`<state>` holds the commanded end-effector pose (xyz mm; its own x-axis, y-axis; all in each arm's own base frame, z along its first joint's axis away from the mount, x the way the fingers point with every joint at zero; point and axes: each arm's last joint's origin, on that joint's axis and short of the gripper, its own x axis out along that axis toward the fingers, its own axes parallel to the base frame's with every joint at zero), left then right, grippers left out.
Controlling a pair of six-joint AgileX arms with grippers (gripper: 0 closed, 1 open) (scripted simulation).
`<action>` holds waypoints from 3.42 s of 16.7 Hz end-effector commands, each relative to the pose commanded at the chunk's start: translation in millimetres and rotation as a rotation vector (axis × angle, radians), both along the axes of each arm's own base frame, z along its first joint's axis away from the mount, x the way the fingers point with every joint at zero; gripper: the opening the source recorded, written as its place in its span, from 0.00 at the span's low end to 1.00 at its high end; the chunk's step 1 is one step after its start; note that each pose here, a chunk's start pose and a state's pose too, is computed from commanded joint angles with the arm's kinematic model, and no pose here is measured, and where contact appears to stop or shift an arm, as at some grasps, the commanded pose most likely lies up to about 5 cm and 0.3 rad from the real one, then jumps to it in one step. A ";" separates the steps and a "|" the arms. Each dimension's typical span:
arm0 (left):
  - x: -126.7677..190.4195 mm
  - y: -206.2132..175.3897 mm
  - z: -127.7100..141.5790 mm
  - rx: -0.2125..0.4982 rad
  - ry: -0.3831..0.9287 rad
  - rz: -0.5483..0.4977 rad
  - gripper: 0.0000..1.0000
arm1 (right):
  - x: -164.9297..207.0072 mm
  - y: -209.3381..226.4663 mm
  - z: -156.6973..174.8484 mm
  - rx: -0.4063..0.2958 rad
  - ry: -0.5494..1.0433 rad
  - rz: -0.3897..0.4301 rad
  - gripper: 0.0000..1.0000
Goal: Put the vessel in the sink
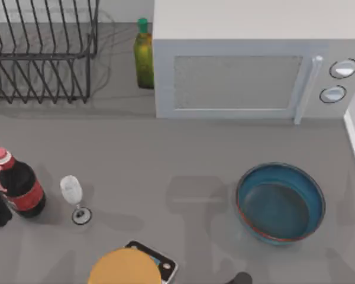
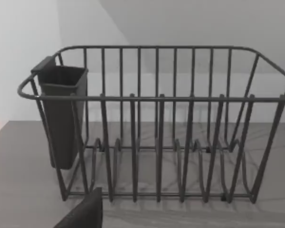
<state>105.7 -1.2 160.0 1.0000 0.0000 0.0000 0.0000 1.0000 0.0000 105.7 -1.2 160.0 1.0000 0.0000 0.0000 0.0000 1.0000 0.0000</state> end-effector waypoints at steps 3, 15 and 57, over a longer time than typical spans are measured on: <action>0.0 0.0 0.0 0.000 0.000 0.000 1.00 | 0.0 0.4 1.8 0.004 0.011 0.004 1.00; 0.0 0.0 0.0 0.000 0.000 0.000 1.00 | 68.4 35.8 80.8 0.110 0.843 0.095 1.00; 0.0 0.0 0.0 0.000 0.000 0.000 1.00 | 177.3 116.4 -31.0 0.008 1.571 -0.008 0.40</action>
